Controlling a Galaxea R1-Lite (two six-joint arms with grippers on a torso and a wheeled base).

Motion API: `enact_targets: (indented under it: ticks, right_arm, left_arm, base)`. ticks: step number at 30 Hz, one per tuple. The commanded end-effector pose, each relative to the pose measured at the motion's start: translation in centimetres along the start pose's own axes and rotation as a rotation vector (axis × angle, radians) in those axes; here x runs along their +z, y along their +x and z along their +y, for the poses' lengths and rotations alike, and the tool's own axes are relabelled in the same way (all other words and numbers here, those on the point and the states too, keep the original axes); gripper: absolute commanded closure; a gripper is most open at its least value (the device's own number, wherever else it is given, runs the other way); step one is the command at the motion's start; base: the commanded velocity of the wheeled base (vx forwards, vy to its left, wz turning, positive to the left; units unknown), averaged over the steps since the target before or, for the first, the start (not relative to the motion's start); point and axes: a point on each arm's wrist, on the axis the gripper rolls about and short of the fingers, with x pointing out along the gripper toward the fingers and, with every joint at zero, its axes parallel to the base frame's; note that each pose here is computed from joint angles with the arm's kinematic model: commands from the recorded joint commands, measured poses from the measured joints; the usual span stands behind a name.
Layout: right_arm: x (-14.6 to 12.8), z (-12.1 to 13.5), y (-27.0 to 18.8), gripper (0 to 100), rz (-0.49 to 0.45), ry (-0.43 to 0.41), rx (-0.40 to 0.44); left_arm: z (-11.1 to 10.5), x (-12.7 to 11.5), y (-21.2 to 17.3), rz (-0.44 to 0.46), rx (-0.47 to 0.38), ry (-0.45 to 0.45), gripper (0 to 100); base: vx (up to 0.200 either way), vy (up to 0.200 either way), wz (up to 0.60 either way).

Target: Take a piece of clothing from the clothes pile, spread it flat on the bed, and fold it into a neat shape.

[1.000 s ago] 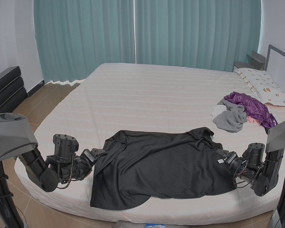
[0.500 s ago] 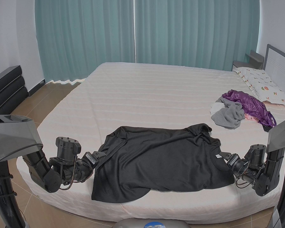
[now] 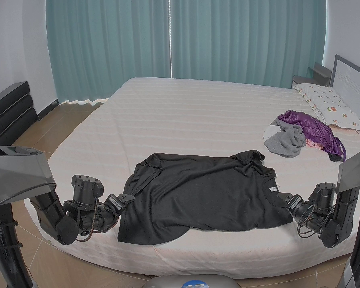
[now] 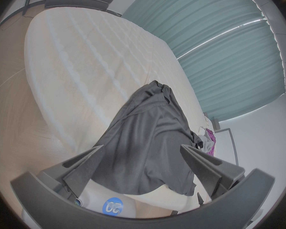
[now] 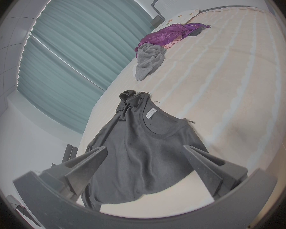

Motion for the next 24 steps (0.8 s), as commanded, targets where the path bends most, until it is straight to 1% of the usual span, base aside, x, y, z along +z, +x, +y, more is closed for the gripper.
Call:
enact_targets:
  ticks: [1,5,6,7,8,9,10,11,13,16,18,20,21,22,23,24]
  right_arm:
    - [0.2,0.0,0.1,0,-0.011,0.001,0.01]
    - [0.2,0.1,0.0,0,-0.015,0.002,0.01]
    - [0.2,0.1,0.0,0,-0.011,0.001,0.01]
    - [0.2,0.1,0.0,0,-0.011,0.001,0.01]
    - [0.0,0.1,0.0,0,-0.005,-0.001,0.011]
    - [0.0,0.0,0.1,0,-0.002,0.0,0.01]
    - [0.0,0.0,0.1,0,-0.002,0.0,0.01]
    - [-0.1,-0.1,0.3,0,0.0,0.0,0.007]
    - [-0.1,-0.1,0.3,0,-0.001,0.001,0.006]
    - [0.0,-0.1,0.3,0,-0.005,0.005,0.005]
    - [0.0,-0.2,0.3,0,-0.002,0.007,0.002]
    - [-0.1,-0.2,0.3,0,0.001,0.005,0.002]
    - [-0.1,-0.2,0.3,0,0.001,0.005,0.002]
    - [0.0,-0.2,0.2,0,-0.001,0.006,0.003]
    - [0.0,-0.2,0.2,0,-0.001,0.006,0.003]
    - [0.1,-0.2,0.3,0,-0.005,0.007,0.003]
  left_arm:
    - [0.4,-0.4,0.2,0.009,0.02,0.008,0]
    - [0.9,-1.3,0.5,0.01,0.062,0.063,0]
    - [1.4,-1.7,0.4,0.018,0.085,0.102,0]
    - [1.5,-1.7,0.4,0.02,0.087,0.104,0]
    - [2.2,-2.7,0.3,0.049,0.121,0.189,0]
    - [2.4,-3.2,0.2,0.059,0.134,0.233,0]
    - [2.4,-3.2,0.2,0.059,0.134,0.233,0]
    - [2.7,-3.5,0.2,0.063,0.156,0.274,0]
    - [2.8,-3.5,0.2,0.063,0.16,0.283,0]
    - [3.2,-4.2,0.4,0.085,0.179,0.305,0]
    - [3.4,-4.3,1.0,0.072,0.2,0.35,0]
    - [4.1,-4.6,1.5,0.072,0.239,0.416,0]
    - [4.2,-4.6,1.5,0.072,0.248,0.432,0]
    - [4.4,-4.8,1.8,0.067,0.264,0.472,0]
    - [4.4,-4.8,1.8,0.067,0.264,0.472,0]
    - [4.1,-4.8,2.3,0.045,0.256,0.484,0]
  base:
    - [0.0,0.0,0.0]
    - [0.0,0.0,0.0]
    - [0.0,0.0,0.0]
    - [0.0,0.0,0.0]
    - [0.0,0.0,0.0]
    - [0.0,0.0,0.0]
    - [0.0,0.0,0.0]
    - [0.0,0.0,0.0]
    - [0.0,0.0,0.0]
    - [0.0,0.0,0.0]
    - [0.0,0.0,0.0]
    - [0.0,0.0,0.0]
    - [0.0,0.0,0.0]
    - [0.0,0.0,0.0]
    - [0.0,0.0,0.0]
    - [0.0,0.0,0.0]
